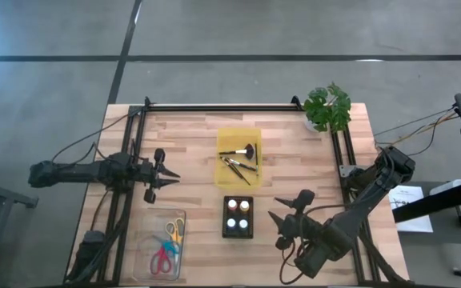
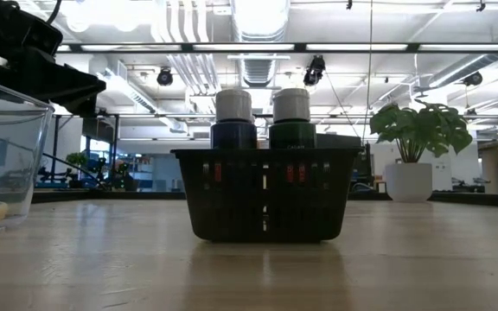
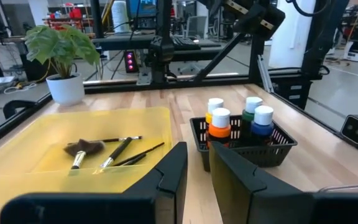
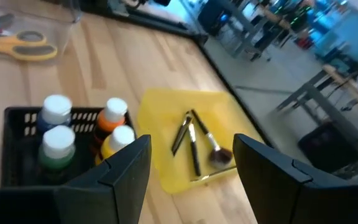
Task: Pick & Place Paint Supplies
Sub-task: Return to Home Position
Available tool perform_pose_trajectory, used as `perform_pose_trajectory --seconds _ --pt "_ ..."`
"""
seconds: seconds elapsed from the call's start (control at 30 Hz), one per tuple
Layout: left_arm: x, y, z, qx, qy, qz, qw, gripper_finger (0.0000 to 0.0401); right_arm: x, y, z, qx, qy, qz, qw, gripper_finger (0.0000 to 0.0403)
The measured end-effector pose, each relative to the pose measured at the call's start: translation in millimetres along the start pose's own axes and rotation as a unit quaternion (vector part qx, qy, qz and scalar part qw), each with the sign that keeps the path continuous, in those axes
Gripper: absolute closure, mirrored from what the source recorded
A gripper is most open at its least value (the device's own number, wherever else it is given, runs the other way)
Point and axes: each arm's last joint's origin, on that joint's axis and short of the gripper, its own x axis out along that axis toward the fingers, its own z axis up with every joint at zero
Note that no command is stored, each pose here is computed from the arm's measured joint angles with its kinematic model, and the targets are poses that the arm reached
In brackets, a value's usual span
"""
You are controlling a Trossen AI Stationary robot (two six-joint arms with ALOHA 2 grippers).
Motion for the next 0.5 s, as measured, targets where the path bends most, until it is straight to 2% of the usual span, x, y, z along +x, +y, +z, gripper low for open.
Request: perform_pose_trajectory --seconds 0.2,0.27,0.33,0.4,0.5 --pt "0.0 0.0 0.0 0.000 0.000 0.000 1.000 0.0326 0.8 2.0 2.2 0.001 0.002 0.013 1.000 0.0177" --pt "0.0 0.0 0.0 0.000 0.000 0.000 1.000 0.0326 3.9 6.9 7.4 0.000 0.001 0.034 0.999 0.0177" --pt "0.0 0.0 0.0 0.000 0.000 0.000 1.000 0.0326 10.0 14.7 15.3 -0.004 0.000 0.078 0.997 0.0177" --pt "0.0 0.0 0.0 0.000 0.000 0.000 1.000 0.0326 18.3 25.2 24.5 -0.014 -0.012 0.145 0.989 0.0177" --pt "0.0 0.0 0.1 0.000 0.000 0.000 1.000 0.0326 33.9 36.9 35.5 -0.034 -0.054 0.261 0.963 0.0177"
